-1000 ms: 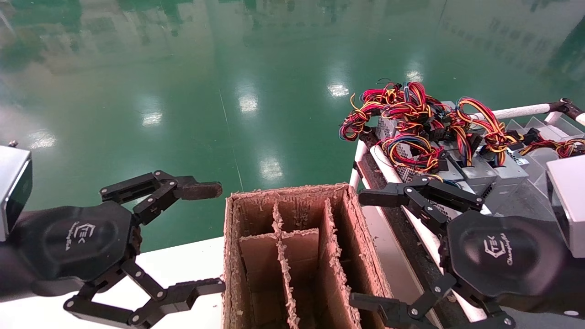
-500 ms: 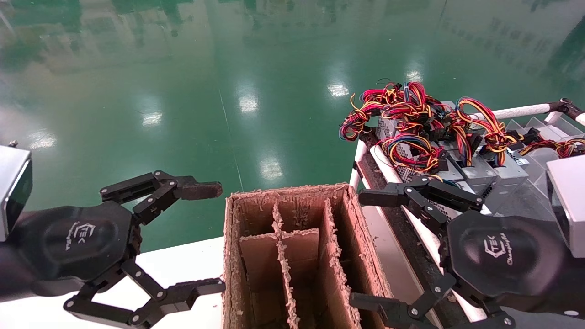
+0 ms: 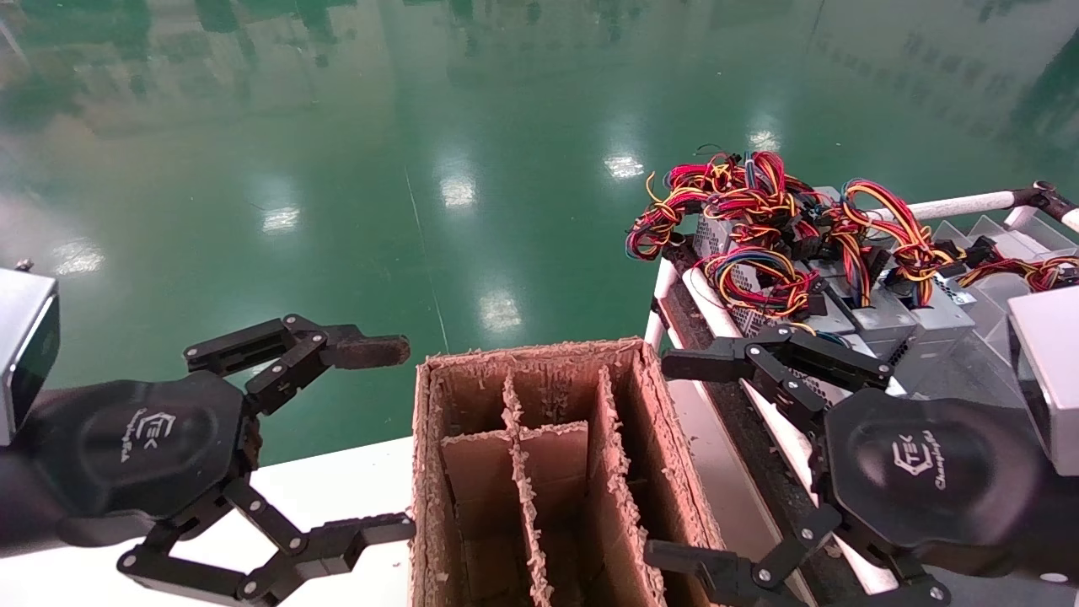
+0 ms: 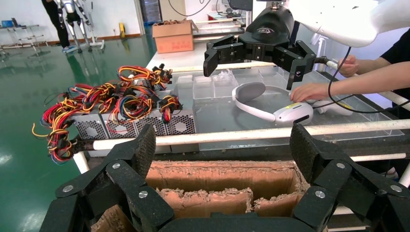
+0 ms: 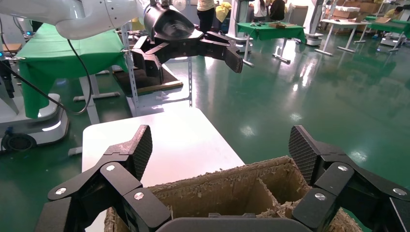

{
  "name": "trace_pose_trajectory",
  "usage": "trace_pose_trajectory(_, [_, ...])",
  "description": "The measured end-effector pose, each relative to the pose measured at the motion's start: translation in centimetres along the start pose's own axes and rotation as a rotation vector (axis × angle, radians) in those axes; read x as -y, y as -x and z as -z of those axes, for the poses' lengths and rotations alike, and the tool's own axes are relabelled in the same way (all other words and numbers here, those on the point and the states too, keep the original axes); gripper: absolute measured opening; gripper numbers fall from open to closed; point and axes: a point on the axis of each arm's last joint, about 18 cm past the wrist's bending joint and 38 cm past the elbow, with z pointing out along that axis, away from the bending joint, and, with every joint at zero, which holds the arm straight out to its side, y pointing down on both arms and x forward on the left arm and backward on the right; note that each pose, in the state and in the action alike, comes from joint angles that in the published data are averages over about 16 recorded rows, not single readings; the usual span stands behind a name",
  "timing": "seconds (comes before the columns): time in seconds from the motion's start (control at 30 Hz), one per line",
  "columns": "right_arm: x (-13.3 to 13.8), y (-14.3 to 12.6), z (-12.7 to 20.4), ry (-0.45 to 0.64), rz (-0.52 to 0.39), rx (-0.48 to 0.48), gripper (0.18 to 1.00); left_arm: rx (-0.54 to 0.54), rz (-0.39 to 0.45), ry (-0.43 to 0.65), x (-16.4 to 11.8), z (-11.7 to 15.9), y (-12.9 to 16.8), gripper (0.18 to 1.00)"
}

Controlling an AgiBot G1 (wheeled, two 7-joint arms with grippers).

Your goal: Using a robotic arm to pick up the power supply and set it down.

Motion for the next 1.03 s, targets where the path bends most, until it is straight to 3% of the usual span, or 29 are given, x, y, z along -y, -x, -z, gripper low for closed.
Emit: trace_pose_trajectory(1.03, [0.00,0.00,0.00,0.000,0.000,0.000,1.000,0.000,0.000,0.000,0.00,0.00,0.00,1.001])
